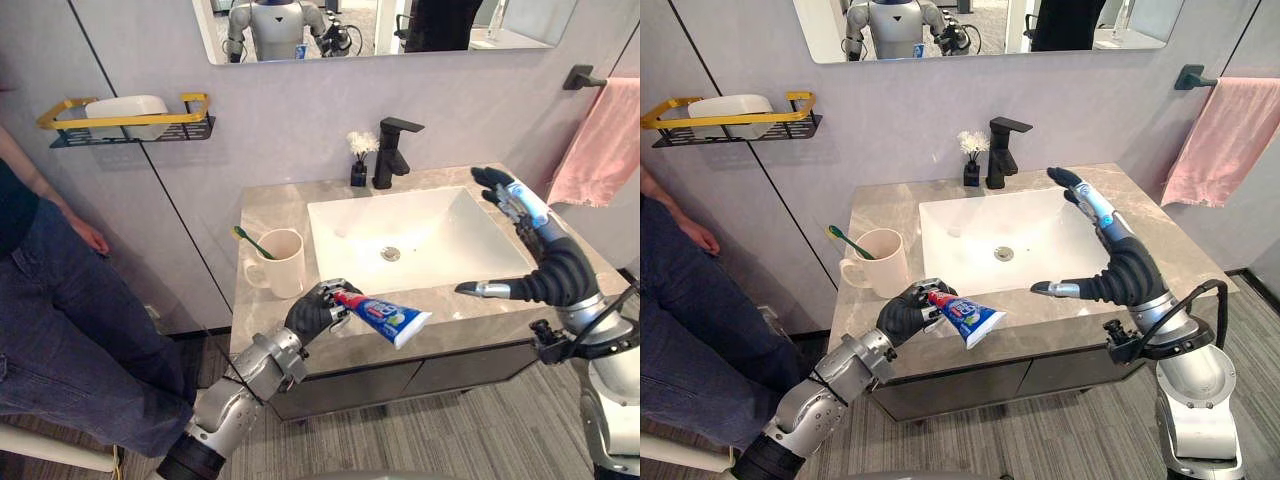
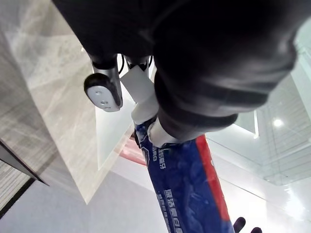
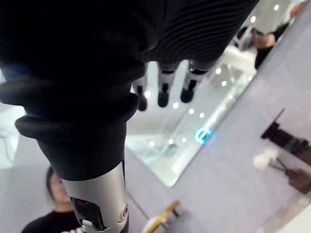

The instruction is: Organize washtable

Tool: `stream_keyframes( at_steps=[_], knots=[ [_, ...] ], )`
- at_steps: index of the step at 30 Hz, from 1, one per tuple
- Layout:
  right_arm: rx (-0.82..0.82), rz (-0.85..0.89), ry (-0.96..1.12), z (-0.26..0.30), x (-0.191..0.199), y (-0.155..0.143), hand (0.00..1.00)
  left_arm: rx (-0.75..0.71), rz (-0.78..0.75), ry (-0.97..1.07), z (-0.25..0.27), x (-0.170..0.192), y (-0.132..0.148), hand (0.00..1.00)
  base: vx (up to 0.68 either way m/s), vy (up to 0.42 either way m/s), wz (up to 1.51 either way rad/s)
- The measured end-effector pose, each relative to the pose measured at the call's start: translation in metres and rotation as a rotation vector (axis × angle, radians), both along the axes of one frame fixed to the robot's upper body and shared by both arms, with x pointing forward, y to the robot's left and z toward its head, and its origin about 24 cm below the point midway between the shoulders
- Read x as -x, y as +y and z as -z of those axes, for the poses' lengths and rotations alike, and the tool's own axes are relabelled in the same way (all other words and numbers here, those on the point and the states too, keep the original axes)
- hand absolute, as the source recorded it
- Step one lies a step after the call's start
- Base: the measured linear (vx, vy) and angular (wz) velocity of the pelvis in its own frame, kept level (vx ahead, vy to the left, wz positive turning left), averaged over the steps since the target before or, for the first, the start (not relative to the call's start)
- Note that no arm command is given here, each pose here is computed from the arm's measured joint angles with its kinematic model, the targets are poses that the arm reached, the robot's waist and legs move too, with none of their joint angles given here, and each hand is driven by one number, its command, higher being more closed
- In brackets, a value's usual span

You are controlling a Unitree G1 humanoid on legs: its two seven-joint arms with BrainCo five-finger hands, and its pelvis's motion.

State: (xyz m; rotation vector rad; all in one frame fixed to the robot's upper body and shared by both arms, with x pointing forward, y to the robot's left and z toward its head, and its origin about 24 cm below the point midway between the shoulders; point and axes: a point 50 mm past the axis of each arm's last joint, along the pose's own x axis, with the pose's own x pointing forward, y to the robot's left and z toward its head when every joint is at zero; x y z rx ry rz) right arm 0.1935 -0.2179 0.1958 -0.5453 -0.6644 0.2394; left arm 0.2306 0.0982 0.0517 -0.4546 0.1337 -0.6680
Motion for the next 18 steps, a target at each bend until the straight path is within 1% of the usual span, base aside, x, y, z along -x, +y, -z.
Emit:
stream_keyframes(
  at_steps=[4,6,7,10,14,18],
  knots=[
    [-0.005,0.094,-0.051,-0.009,0.004,-0.017,0.00,0.000,-0.056,-0.016,-0.004,-0.005,0.013,1.00,0.00,0.000,0.00],
    [-0.003,0.099,-0.053,-0.010,0.005,-0.018,0.00,0.000,-0.061,-0.014,-0.003,-0.005,0.014,1.00,0.00,0.000,-0.02],
    [0.040,0.027,-0.016,-0.007,0.003,-0.010,0.00,0.011,-0.031,-0.032,-0.007,0.005,0.015,1.00,0.00,0.000,-0.03],
    [0.073,0.006,-0.005,-0.008,0.002,-0.008,0.00,0.013,-0.026,-0.041,-0.010,0.006,0.015,1.00,0.00,0.000,0.00],
    [0.071,-0.022,0.000,-0.008,0.002,-0.005,0.00,0.020,-0.025,-0.036,-0.010,0.006,0.016,1.00,0.00,0.000,0.00],
    [0.048,-0.178,0.034,-0.005,0.004,0.012,0.00,0.011,-0.013,-0.027,-0.008,0.007,0.018,1.00,0.00,0.000,0.00]
  ],
)
